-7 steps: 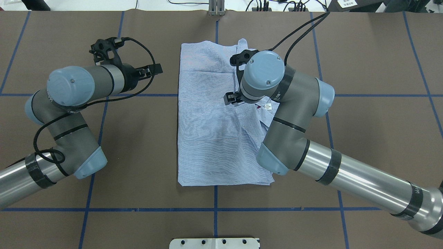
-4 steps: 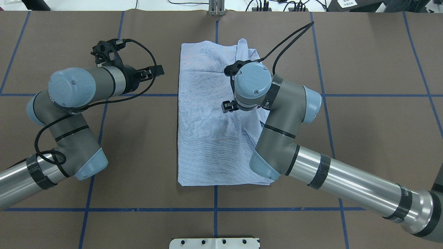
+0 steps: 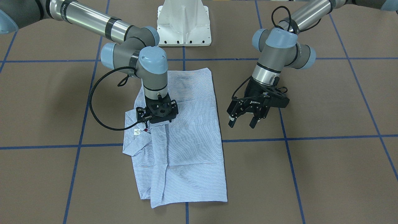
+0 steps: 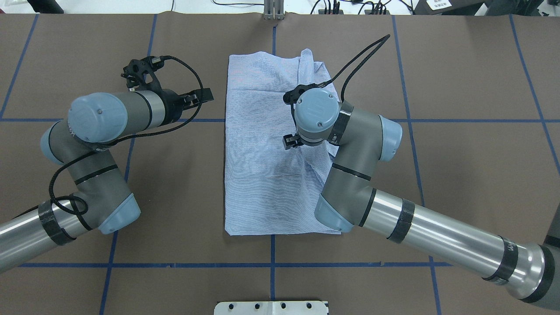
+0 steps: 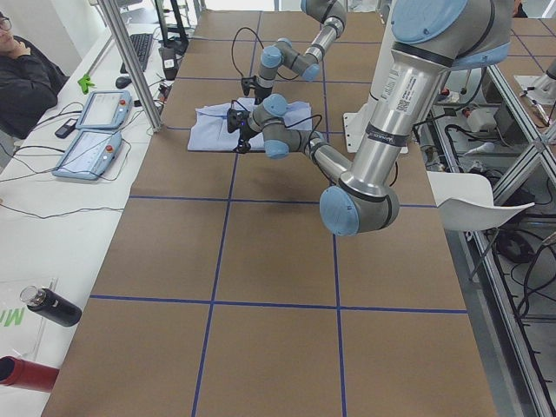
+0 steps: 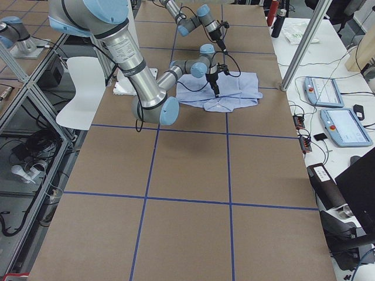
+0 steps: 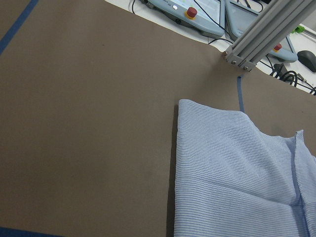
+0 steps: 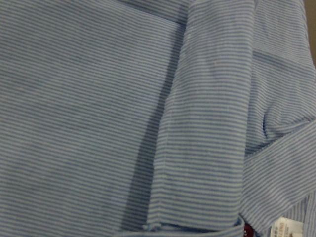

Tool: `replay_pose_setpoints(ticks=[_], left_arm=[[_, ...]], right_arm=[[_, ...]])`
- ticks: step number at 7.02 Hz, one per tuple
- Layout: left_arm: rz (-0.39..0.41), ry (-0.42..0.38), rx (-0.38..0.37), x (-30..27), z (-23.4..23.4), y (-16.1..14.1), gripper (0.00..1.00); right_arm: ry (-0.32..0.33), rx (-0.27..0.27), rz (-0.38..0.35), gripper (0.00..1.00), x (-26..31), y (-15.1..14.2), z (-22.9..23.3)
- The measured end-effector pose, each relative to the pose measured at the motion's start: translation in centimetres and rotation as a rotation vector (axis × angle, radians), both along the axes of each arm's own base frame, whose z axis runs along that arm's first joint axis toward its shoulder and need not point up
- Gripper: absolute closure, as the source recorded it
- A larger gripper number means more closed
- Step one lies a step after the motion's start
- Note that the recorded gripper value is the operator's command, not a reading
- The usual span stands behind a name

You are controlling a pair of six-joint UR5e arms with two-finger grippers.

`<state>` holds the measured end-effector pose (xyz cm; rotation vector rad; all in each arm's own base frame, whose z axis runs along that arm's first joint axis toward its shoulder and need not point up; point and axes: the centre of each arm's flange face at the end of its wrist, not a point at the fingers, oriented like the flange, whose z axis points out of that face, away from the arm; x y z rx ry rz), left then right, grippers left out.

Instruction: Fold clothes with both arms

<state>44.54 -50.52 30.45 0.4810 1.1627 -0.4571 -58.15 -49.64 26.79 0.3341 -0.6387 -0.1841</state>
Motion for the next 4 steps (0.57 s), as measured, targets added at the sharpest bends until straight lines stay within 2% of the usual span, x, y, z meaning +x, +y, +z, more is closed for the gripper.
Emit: replay_pose_setpoints(ticks=[4], left_arm=[[0.009,0.020,-0.017,0.88,-0.35,0.75,0.01]], right_arm=[[0.071,-0.002,-0.017,0.00,0.70,-0.41,0.87]])
